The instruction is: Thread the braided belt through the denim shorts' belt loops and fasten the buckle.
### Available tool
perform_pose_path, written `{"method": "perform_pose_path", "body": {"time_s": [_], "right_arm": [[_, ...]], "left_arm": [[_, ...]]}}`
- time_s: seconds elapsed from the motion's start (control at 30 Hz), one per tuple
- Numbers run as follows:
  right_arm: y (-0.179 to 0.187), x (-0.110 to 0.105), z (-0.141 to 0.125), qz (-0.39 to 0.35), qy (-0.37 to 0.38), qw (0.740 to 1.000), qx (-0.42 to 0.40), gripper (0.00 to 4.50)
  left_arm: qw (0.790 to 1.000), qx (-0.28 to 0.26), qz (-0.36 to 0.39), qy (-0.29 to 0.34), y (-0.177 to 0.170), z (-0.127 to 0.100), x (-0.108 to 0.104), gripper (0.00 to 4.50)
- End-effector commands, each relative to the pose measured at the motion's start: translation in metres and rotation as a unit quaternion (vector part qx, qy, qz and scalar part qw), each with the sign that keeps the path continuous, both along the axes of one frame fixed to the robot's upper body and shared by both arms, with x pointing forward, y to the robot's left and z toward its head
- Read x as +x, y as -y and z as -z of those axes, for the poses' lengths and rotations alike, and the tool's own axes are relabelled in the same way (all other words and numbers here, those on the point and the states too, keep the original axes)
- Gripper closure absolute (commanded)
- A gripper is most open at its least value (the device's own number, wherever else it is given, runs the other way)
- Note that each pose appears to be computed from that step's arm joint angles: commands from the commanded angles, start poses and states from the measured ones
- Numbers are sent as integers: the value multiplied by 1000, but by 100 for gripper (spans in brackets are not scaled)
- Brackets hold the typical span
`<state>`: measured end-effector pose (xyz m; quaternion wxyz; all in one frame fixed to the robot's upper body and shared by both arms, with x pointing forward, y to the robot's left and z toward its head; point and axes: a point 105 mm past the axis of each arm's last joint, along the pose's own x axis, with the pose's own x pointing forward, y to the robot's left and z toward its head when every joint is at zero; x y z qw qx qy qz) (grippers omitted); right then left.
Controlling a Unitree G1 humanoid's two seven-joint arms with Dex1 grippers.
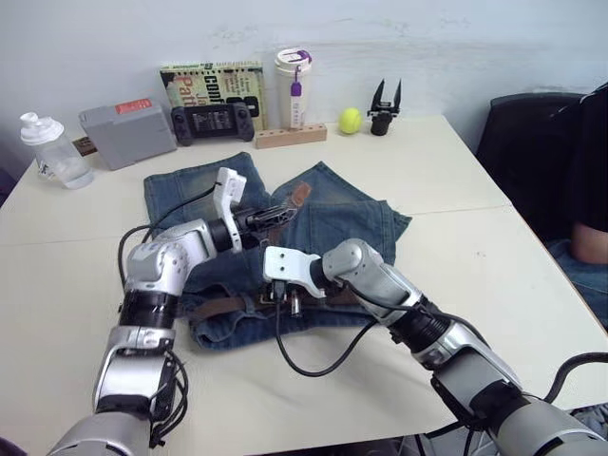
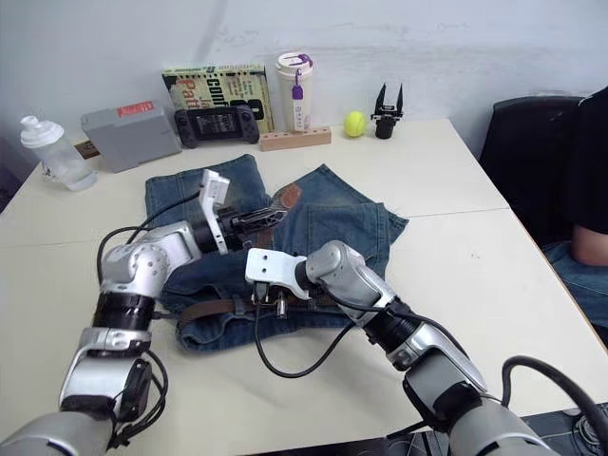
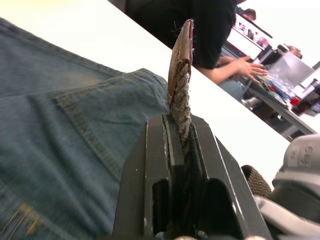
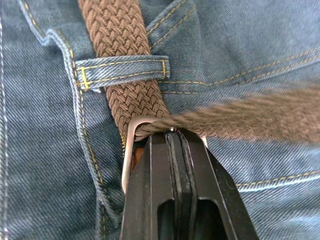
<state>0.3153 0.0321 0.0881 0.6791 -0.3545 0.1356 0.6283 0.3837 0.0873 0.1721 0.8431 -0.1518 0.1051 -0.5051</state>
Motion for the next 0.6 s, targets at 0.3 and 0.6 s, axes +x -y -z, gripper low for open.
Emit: {"method": "perform_pose_path", "body": {"time_s": [0.3,0.6], "right_arm": [[34,-52,113,-23,-106,981,-160,444],[31,-46,107,-6,-103,987,-121,444]], "left_arm": [[977,-32,156,142,77,-88,1,450],[955,-72,241,155,79,-122,-22,450]]}}
